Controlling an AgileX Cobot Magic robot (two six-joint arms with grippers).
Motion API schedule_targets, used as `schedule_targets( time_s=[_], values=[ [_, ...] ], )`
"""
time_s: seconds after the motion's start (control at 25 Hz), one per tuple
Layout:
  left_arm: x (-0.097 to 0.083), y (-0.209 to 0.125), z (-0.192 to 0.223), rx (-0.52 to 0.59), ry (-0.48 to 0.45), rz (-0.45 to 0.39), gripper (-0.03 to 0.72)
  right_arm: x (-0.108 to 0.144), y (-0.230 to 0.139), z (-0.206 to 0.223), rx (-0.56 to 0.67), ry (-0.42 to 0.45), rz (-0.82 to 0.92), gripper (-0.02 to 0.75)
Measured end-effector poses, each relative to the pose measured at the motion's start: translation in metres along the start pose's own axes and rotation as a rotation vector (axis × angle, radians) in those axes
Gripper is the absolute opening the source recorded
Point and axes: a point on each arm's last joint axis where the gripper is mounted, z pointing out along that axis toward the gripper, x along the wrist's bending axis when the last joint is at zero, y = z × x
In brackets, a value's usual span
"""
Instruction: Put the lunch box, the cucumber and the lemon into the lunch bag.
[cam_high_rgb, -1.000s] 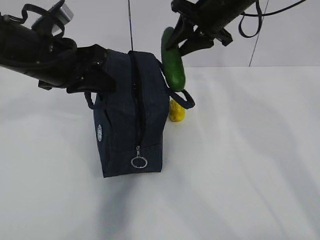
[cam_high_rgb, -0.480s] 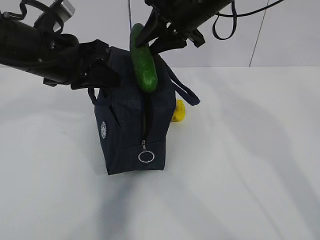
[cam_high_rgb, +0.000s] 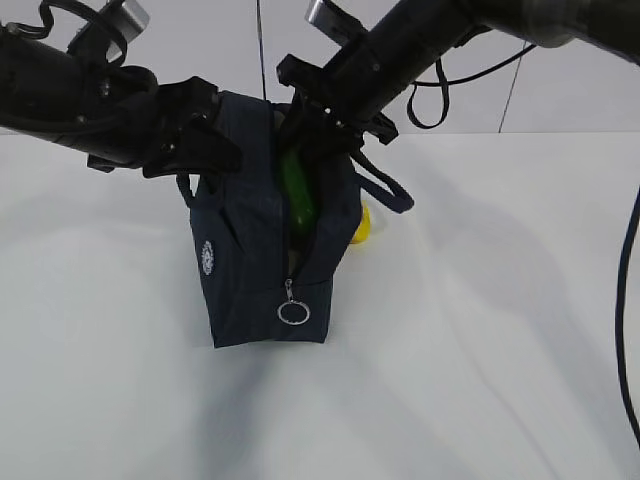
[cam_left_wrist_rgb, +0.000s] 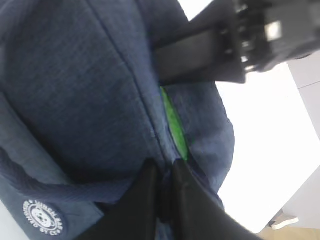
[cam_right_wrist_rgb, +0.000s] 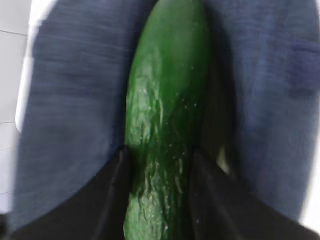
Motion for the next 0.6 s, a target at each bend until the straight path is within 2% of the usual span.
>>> schedule_targets(
  time_s=[0.28,0.36,0.48,0.6],
  values=[
    [0.0000,0.0002,0.0000,-0.002,0.000,-0.001,0.017,-0.0020,-0.0001,0.0033,0.005,0.007,0.000,0.281],
    [0.0000,0.0002,0.0000,-0.002,0.000,-0.001,0.017,-0.0004,0.0001,0.0033,0.003,0.025,-0.013,0.305],
    [0.0006,0.0006,0.0000,-0.006,0.007,0.006,0.017,0.0026,0.0006,0.0031,-0.003,0.058,-0.021,0.384],
    [0.0021,0.0007,0.0000,-0.007,0.023,0.026,0.017,0.0036,0.0007,0.0030,-0.005,0.069,-0.024,0.417]
  ],
)
